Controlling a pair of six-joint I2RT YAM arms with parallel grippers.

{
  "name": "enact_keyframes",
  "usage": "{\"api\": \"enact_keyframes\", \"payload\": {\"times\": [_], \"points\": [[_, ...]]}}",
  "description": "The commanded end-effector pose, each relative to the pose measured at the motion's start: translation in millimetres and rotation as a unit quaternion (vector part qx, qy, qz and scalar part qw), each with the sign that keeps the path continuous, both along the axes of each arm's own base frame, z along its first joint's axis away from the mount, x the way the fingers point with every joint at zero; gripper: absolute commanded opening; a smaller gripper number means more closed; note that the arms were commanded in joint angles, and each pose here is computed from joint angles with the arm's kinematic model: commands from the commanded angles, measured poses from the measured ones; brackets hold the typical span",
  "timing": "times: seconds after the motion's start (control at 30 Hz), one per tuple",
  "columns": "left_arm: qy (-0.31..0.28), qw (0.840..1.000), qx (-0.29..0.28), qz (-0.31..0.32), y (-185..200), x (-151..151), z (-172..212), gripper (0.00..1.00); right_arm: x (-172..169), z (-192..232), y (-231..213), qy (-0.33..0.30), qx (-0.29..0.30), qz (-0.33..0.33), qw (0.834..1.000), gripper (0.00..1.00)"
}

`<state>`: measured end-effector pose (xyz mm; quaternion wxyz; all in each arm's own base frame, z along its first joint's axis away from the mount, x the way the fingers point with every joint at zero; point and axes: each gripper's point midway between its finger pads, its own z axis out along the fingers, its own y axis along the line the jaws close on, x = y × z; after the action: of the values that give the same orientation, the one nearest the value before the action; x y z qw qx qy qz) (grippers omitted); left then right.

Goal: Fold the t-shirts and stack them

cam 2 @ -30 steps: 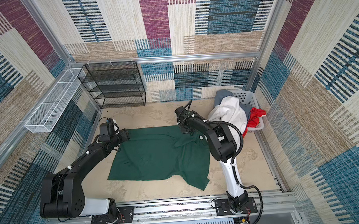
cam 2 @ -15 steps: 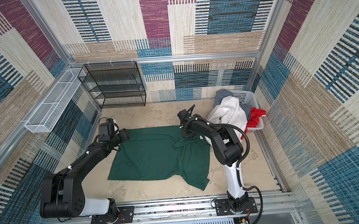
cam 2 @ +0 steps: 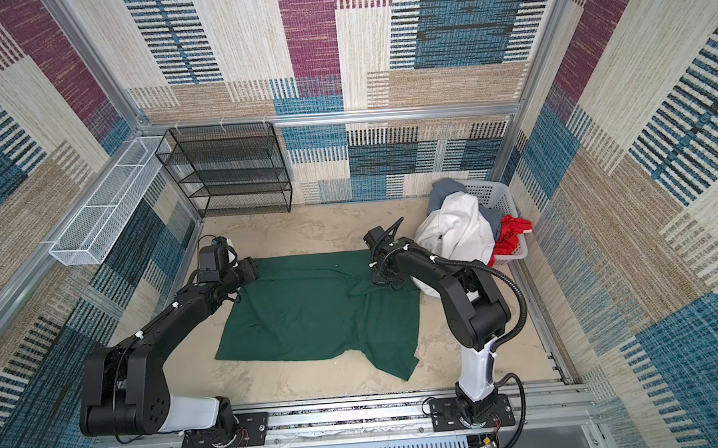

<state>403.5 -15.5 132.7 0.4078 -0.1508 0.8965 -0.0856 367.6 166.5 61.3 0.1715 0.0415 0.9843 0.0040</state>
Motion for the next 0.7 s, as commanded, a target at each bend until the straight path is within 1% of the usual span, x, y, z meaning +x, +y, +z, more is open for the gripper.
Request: {"api": "enact_keyframes", "payload": {"times": [0.0,0.13,0.3,0.47,0.5,0.53,0.57,0.6,0.67], "points": [[-0.007,1.0,0.008,0.002,1.8,3.1,5.3,0.64,-7.0,6.5,-2.5,-0.011,0.017,-0.026,0.999,0.0],[-0.007,1.0,0.012,0.005,3.9,2.5,6.1,0.64,-21.6,8.8,-8.2,-0.012,0.025,-0.038,0.999,0.0],[-0.006,1.0,0.016,0.011,6.0,1.9,5.9,0.64,-43.0,-0.1,-3.4,-0.001,0.056,-0.039,0.998,0.0],[-0.001,1.0,0.017,0.019,8.8,-0.2,5.8,0.64,-61.3,-7.1,10.7,0.004,0.119,-0.034,0.992,0.0],[0.001,1.0,0.019,0.024,10.2,-1.4,5.5,0.64,-63.3,-5.8,9.6,0.001,0.123,-0.037,0.992,0.06],[0.001,0.999,0.02,0.029,11.9,-2.4,5.7,0.65,-65.3,-3.9,8.5,-0.002,0.126,-0.039,0.991,0.18],[0.0,0.999,0.022,0.034,13.8,-3.3,7.4,0.66,-66.5,-0.4,7.4,-0.008,0.13,-0.041,0.991,0.36],[-0.001,0.999,0.022,0.037,14.6,-4.8,8.0,0.67,-68.6,1.9,4.9,-0.012,0.13,-0.045,0.99,0.5],[-0.006,0.999,0.023,0.042,16.1,-7.4,11.8,0.71,-71.9,7.8,1.5,-0.019,0.131,-0.048,0.99,0.69]]}}
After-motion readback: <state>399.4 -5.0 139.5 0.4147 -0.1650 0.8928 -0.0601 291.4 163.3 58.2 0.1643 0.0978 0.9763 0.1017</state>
